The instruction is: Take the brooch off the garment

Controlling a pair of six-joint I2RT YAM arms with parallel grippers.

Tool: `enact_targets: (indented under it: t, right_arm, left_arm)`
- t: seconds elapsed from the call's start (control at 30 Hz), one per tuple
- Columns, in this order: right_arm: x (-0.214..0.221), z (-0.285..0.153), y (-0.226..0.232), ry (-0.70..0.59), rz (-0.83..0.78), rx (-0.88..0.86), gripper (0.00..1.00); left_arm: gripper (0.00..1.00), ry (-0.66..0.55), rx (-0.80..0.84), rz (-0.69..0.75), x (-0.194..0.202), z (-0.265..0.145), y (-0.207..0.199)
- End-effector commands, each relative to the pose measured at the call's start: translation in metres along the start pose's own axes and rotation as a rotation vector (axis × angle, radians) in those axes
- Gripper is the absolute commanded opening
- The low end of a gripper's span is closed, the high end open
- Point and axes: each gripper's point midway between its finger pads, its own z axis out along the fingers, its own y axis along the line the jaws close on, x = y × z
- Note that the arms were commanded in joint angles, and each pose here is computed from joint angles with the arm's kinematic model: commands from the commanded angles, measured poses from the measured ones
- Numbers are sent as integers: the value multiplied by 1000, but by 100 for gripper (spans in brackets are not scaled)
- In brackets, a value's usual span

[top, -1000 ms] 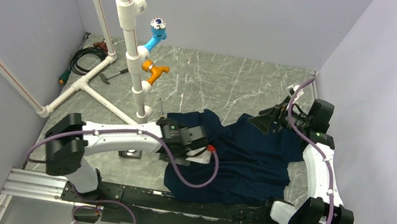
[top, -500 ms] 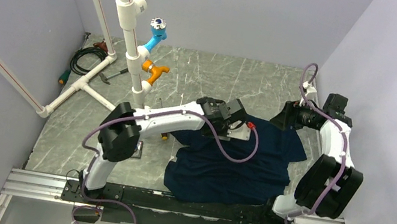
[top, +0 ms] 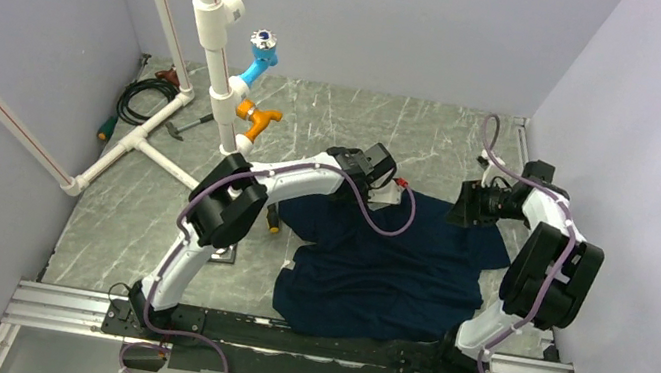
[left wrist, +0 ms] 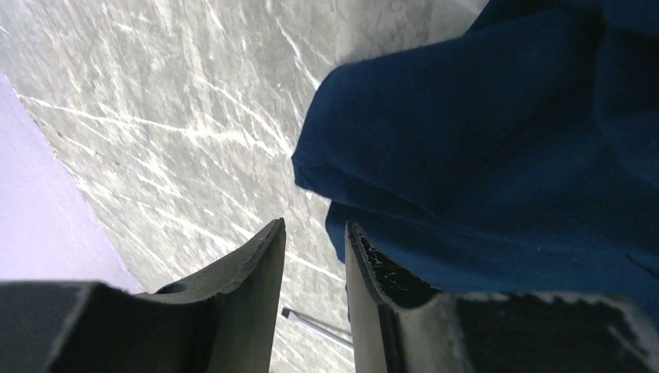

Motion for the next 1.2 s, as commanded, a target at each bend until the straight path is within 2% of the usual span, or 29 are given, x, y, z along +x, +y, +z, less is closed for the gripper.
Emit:
enact_targets:
  t: [0.0,0.17,0.33,0.67,0.8,0.87,1.0,1.17]
  right_arm:
    - [1,16,-8,31,-70,21,62]
    - [13,32,-24,97,-72,44,53]
    - [23,38,-44,143,-84,99,49]
    - [30,30,-105,195,-70,263,46]
    - [16,20,-125,171,-74,342,45]
    - [7,16,-126,153,-83,352,45]
    - [-18,-2,-100,76,-114,309,46]
    - [-44,-18,-54,-26,-138,207,48]
  left_arm:
    - [37,-93,23,-5,-18,9,-5]
    - [28,-65,95,-9,-5,28,-19]
    - [22,-10,84,-26,19,42,-12]
    - [17,147,-38,-108,79,62,37]
    - [16,173,-68,-157,88,65,50]
    - [15,143,-68,-184,83,59,54]
    - [23,-51,18,-247,49,24,47]
    - [47,-160,109,-216,12,-3,23]
